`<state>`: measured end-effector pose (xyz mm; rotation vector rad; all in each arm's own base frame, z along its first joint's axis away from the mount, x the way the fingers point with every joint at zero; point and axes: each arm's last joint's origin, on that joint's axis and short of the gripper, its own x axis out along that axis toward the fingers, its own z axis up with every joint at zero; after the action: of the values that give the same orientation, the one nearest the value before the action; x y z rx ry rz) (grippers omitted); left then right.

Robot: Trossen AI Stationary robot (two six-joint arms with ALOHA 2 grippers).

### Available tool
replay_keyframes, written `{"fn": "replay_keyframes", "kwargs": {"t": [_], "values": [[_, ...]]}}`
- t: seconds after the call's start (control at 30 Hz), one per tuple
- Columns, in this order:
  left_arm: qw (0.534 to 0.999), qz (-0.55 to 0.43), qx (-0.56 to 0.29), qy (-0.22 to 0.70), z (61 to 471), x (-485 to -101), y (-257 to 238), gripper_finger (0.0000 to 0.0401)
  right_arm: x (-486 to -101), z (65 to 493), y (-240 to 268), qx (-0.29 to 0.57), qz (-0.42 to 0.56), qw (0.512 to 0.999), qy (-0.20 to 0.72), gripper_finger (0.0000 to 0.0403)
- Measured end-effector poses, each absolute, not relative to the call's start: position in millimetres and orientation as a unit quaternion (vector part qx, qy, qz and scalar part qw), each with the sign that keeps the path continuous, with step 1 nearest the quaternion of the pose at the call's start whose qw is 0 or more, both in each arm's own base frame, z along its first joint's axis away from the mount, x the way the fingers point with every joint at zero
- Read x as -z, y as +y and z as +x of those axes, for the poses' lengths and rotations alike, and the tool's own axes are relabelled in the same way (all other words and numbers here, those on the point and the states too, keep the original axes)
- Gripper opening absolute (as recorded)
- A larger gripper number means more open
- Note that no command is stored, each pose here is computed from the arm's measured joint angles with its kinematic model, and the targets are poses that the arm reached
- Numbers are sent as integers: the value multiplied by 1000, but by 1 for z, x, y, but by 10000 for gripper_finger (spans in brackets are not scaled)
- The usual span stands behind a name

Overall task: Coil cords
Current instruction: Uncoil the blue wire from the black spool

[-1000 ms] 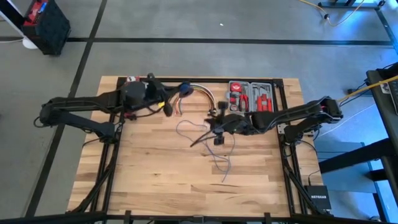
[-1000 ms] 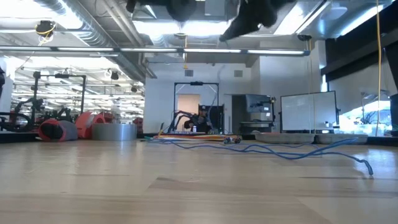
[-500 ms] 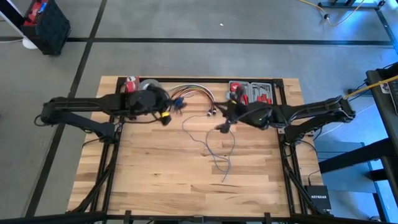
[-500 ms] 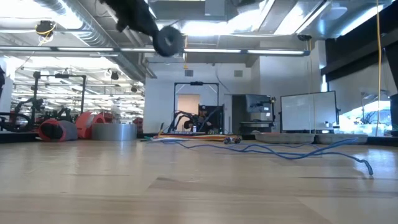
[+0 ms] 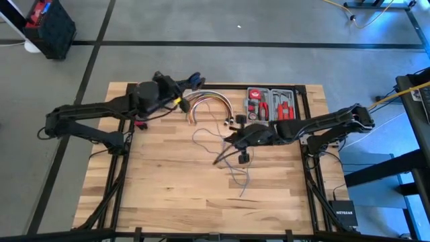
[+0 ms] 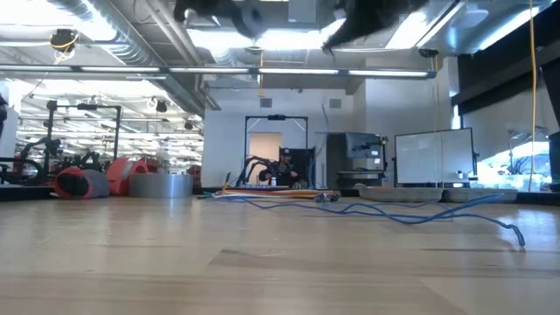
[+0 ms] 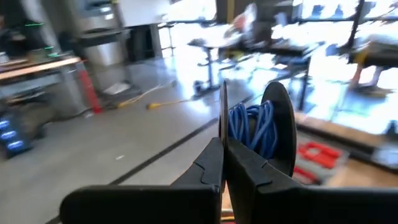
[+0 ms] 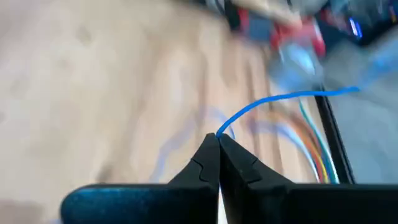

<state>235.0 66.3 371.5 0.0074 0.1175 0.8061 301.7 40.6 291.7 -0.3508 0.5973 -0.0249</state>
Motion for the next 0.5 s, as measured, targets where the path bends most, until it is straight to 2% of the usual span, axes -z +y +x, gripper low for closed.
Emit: {"fn": "replay_keyframes", "kwargs": {"t": [0.13,0.27,0.37,0.5], "values": [[944,-4,-328,43,225,-381,54,1,-279,290,34,104,-164,907,374,3],[968,-22,-239,72,219,-378,41,1,-273,280,27,209,-172,870,411,24],[968,-20,-220,119,217,-370,35,1,-273,277,24,264,-189,854,406,52],[959,-16,-219,179,215,-358,33,1,-276,279,23,287,-194,853,391,103]]}}
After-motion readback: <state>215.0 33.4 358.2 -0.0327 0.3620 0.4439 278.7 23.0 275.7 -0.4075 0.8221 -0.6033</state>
